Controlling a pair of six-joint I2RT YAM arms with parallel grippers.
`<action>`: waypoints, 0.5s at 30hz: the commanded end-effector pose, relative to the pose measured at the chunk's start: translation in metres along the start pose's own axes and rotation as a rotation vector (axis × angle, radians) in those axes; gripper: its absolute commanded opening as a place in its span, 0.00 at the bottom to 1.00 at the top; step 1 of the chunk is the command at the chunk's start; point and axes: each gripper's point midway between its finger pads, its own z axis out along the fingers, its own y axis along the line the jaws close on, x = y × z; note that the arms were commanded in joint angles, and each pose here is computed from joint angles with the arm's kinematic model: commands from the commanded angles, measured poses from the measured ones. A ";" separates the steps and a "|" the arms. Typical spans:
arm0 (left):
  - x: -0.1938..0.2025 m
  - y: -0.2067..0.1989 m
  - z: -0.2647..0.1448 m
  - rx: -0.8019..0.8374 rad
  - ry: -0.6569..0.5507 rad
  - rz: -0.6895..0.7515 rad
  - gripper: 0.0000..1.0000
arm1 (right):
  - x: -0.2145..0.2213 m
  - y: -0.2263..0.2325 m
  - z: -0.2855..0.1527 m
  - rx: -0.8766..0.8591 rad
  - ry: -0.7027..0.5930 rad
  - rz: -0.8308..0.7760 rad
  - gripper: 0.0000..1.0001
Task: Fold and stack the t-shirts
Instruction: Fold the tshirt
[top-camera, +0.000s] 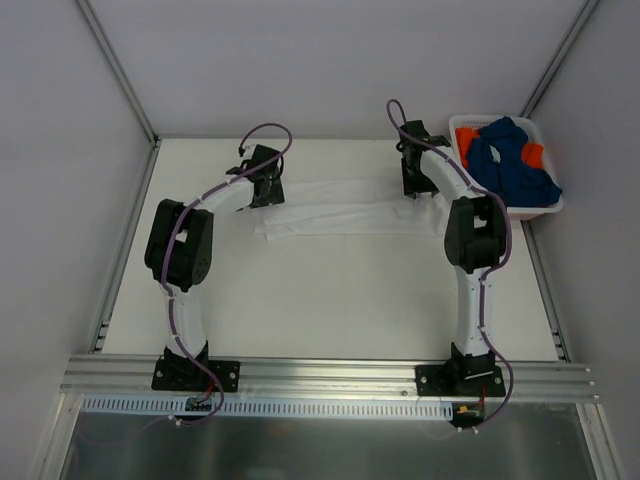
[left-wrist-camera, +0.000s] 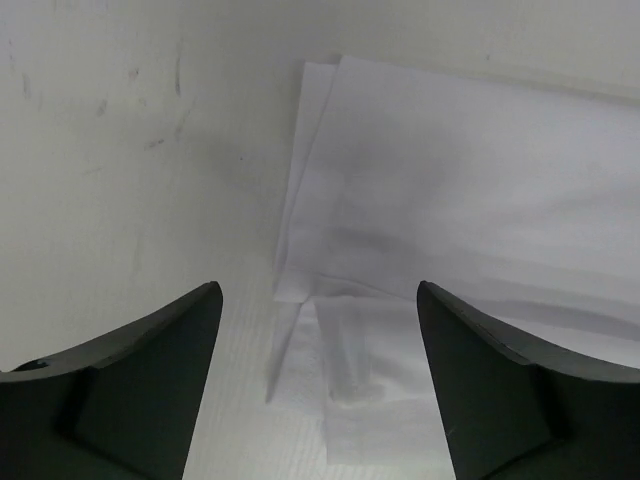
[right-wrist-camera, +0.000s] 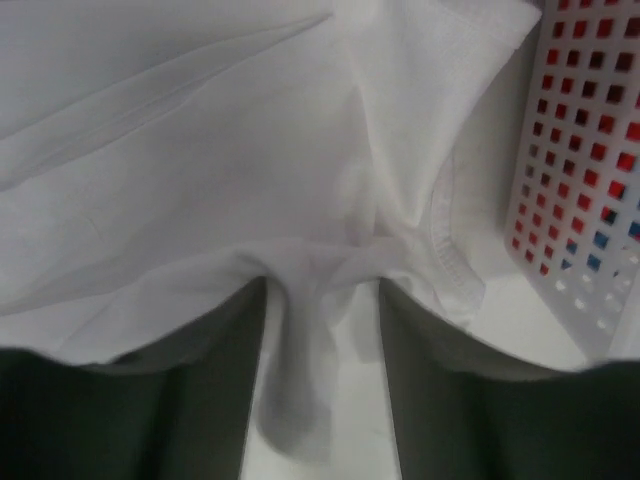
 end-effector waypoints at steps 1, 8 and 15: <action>-0.020 0.003 -0.001 -0.024 -0.031 -0.006 0.99 | -0.016 -0.012 -0.001 0.024 -0.026 -0.007 0.58; -0.106 -0.003 -0.057 0.021 -0.241 -0.075 0.99 | -0.086 -0.045 -0.046 0.071 -0.283 0.069 0.96; -0.112 -0.019 -0.117 0.197 -0.274 -0.064 0.95 | -0.094 -0.068 -0.129 0.001 -0.411 0.125 0.90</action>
